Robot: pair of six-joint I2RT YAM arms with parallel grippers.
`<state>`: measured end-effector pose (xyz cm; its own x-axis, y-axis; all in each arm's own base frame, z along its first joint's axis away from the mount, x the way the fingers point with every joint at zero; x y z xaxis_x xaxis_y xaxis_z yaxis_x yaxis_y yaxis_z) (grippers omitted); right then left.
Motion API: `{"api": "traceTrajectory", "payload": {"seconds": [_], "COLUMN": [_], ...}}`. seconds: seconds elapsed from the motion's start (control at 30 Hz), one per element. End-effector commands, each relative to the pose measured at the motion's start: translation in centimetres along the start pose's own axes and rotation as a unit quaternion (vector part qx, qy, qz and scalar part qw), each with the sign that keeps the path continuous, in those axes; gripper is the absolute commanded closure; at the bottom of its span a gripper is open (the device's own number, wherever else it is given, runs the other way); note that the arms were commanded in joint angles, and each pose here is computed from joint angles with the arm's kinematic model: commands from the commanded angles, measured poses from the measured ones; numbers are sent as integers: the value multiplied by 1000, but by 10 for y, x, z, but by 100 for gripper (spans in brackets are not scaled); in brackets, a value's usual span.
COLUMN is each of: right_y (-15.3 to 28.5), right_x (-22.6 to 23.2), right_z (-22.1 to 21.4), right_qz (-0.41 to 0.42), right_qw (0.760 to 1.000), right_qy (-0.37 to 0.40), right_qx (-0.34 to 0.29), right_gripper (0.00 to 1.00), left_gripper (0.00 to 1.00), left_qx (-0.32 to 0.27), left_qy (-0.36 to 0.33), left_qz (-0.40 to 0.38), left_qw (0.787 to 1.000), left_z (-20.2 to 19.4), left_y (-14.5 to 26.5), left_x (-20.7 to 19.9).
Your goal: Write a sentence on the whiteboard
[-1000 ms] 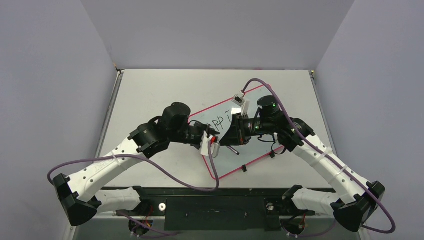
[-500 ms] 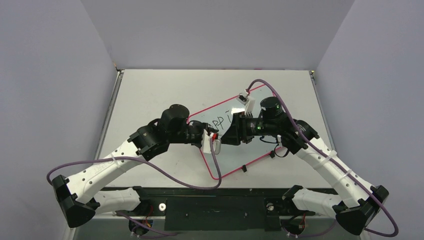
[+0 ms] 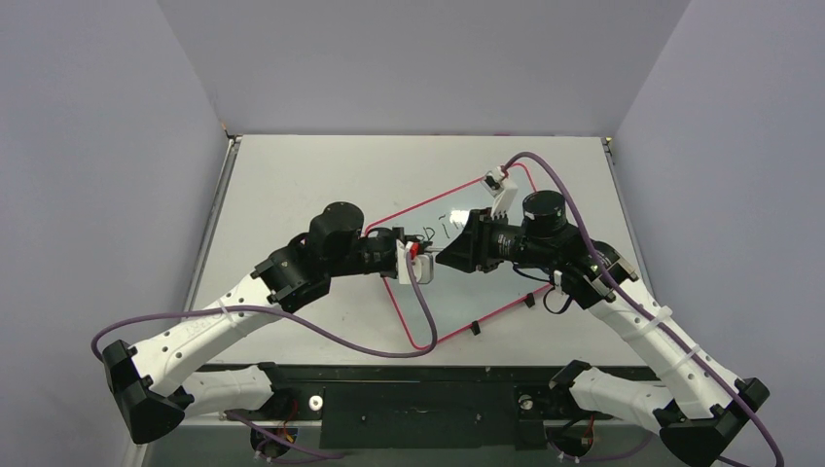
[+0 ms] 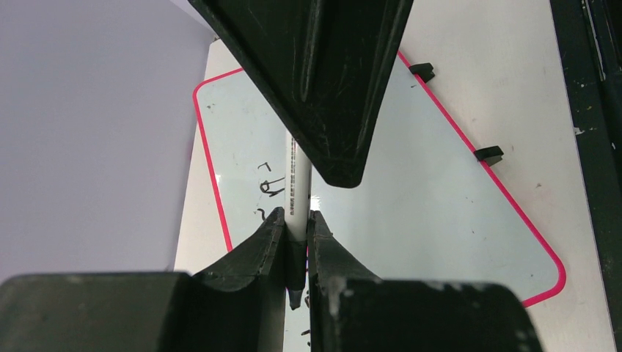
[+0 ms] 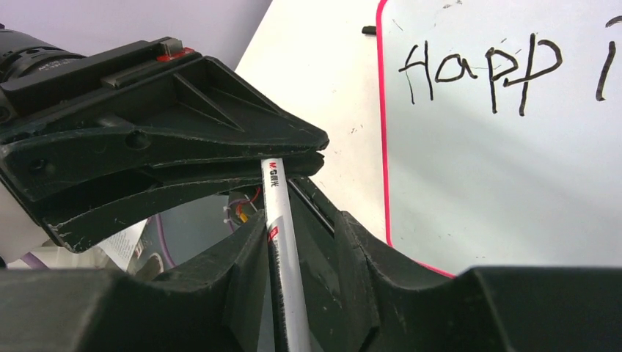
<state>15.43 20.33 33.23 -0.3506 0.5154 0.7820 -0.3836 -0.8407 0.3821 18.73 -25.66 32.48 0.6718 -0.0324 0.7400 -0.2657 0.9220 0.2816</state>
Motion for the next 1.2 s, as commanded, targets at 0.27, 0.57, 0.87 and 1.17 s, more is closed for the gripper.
{"api": "traceTrajectory", "payload": {"seconds": [0.27, 0.57, 0.87, 1.17], "right_y": [1, -5, -11, -13], "right_x": [26, 20, 15, 14], "right_z": [25, 25, 18, 13], "right_qz": [49, 37, 24, 21], "right_qw": [995, 996, 998, 999], "right_qy": [-10, -18, -18, -15], "right_qx": [-84, -84, -59, -48], "right_gripper": [70, 79, 76, 76], "left_gripper": [100, 100, 100, 100], "left_qx": [-29, -33, -20, -19], "left_qy": [16, 18, 22, 15], "left_qz": [27, 32, 48, 53], "left_qw": [999, 999, 998, 998], "left_z": [11, 11, 9, 10], "left_y": [-2, -3, -5, -7], "left_x": [10, 11, 18, 22]}}
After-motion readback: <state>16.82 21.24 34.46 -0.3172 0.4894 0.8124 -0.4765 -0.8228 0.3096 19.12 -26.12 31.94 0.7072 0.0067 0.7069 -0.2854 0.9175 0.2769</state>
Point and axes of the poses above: each gripper's point midway between its finger pads, its own y axis back along the fingers, its own x axis along the line the jaws close on, z = x × y, the point moved 7 cm from there along y, back along the fingers, and after that the axes turned 14 degrees about -y, right-handed, at the moved point
